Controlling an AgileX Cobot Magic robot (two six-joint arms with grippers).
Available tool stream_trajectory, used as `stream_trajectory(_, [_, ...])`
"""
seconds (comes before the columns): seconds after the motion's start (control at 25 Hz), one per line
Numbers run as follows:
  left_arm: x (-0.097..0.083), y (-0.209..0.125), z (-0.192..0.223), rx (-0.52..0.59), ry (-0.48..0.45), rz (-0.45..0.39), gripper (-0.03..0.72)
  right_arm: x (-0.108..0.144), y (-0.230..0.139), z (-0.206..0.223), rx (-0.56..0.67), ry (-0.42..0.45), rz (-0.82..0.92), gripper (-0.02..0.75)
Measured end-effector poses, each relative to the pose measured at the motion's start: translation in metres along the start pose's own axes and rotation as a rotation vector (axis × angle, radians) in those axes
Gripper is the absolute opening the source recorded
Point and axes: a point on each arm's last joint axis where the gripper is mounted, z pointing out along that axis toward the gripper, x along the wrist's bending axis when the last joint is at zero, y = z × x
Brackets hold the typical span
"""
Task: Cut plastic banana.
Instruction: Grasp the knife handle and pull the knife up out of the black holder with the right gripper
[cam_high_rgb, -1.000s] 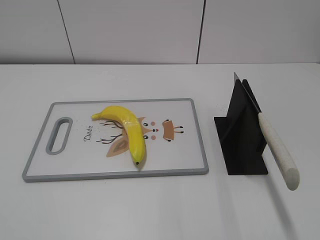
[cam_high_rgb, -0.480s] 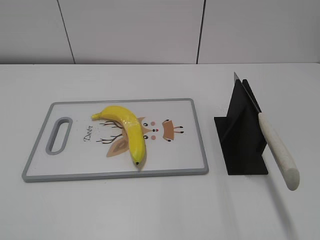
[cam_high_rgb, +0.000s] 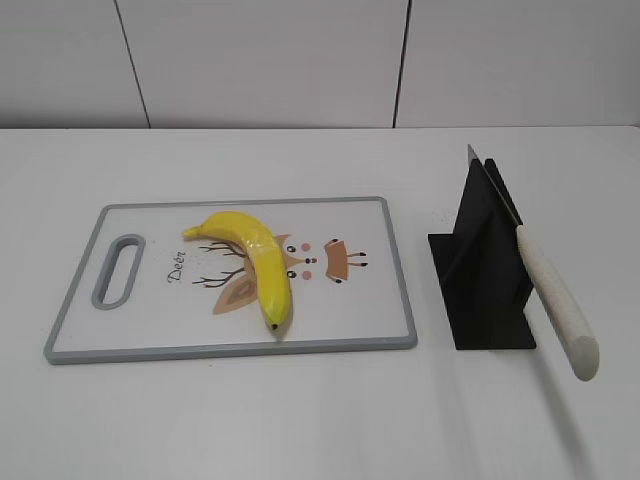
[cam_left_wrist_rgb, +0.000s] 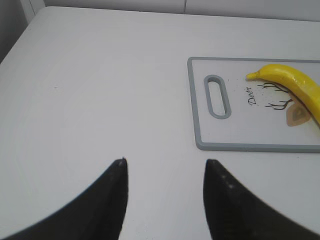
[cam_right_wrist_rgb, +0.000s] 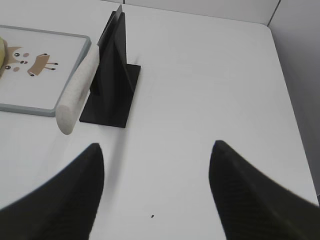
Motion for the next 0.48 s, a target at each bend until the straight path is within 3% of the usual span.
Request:
stream_trajectory(0.32, [0.0000, 0.0000, 0.0000, 0.000, 0.000, 0.000, 0.456, 0.0004, -0.0001, -0.0010, 0.011, 0.005, 0.038, 0.507])
stream_trajectory(0.48, [0.0000, 0.0000, 0.0000, 0.000, 0.000, 0.000, 0.456, 0.0003, 0.0079, -0.0023, 0.139, 0.016, 0.089, 0.507])
